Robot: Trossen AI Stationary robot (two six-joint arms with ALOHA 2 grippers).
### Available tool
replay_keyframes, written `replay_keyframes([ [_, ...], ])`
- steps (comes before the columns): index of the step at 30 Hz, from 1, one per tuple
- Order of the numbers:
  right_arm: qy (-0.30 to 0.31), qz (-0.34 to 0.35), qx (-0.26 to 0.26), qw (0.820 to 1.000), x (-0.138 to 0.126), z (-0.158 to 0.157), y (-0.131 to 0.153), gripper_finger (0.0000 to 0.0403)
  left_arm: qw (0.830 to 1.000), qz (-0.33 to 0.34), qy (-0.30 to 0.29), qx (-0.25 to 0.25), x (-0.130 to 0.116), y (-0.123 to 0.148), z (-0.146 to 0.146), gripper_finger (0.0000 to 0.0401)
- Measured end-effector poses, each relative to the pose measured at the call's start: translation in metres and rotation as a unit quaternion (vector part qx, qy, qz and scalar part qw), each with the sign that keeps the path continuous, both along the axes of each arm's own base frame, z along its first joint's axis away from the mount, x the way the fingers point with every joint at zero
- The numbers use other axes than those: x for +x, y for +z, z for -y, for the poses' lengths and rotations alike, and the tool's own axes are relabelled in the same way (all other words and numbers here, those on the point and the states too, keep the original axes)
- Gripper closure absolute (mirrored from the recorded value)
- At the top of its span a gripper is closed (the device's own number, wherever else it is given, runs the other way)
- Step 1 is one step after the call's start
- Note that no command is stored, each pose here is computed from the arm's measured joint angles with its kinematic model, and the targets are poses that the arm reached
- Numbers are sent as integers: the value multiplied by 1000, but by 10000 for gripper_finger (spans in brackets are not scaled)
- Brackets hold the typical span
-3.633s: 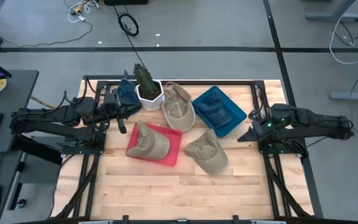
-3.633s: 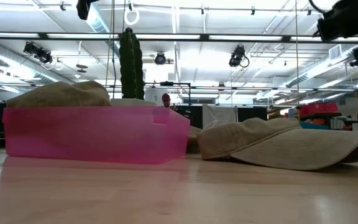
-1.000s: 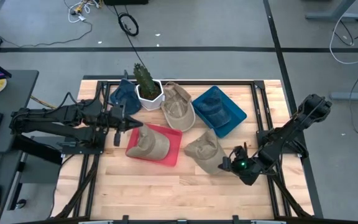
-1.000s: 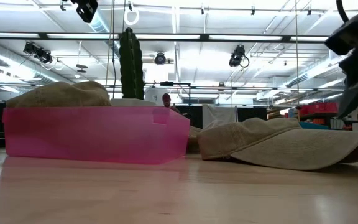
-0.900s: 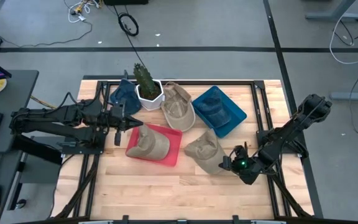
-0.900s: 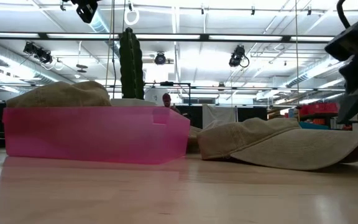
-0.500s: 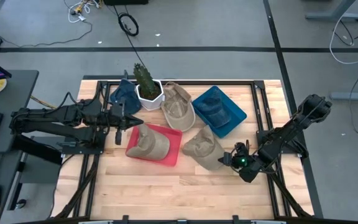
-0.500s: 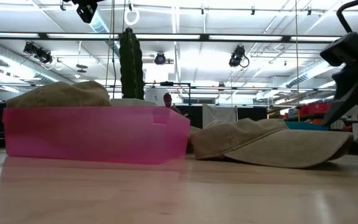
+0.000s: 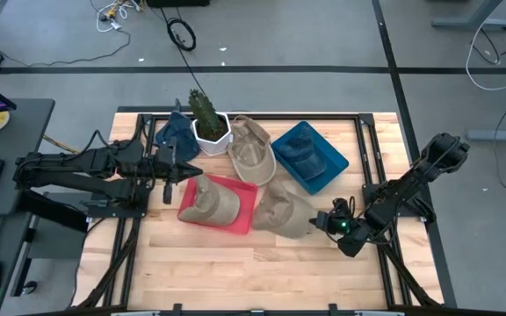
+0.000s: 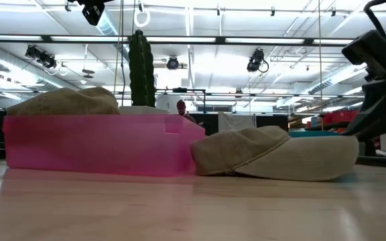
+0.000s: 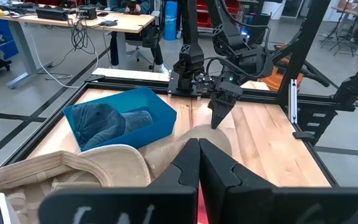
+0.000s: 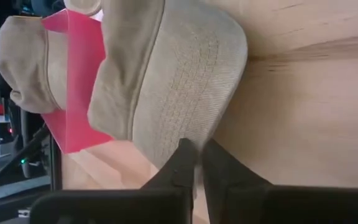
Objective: Pick & Place hat
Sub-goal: Put the bottom brown cap into the red bin
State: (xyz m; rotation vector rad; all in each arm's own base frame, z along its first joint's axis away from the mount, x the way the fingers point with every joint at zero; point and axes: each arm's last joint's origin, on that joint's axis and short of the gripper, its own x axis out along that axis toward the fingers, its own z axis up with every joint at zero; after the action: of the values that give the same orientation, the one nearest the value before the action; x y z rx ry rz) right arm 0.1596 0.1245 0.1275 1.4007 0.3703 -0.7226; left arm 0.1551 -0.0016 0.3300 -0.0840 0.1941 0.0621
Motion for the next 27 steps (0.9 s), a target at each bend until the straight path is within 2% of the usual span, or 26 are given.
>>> replay_keyframes([
  [5,10,-3,6,1000,-1,-2,1,396,1000,0,0,-2,0,0,0,396],
  [12,47,15,10,999,1,-10,23,401,1000,0,5,-13,0,0,0,396],
  [27,136,54,-62,987,-7,-1,116,403,1000,8,7,-15,0,1,0,396],
])
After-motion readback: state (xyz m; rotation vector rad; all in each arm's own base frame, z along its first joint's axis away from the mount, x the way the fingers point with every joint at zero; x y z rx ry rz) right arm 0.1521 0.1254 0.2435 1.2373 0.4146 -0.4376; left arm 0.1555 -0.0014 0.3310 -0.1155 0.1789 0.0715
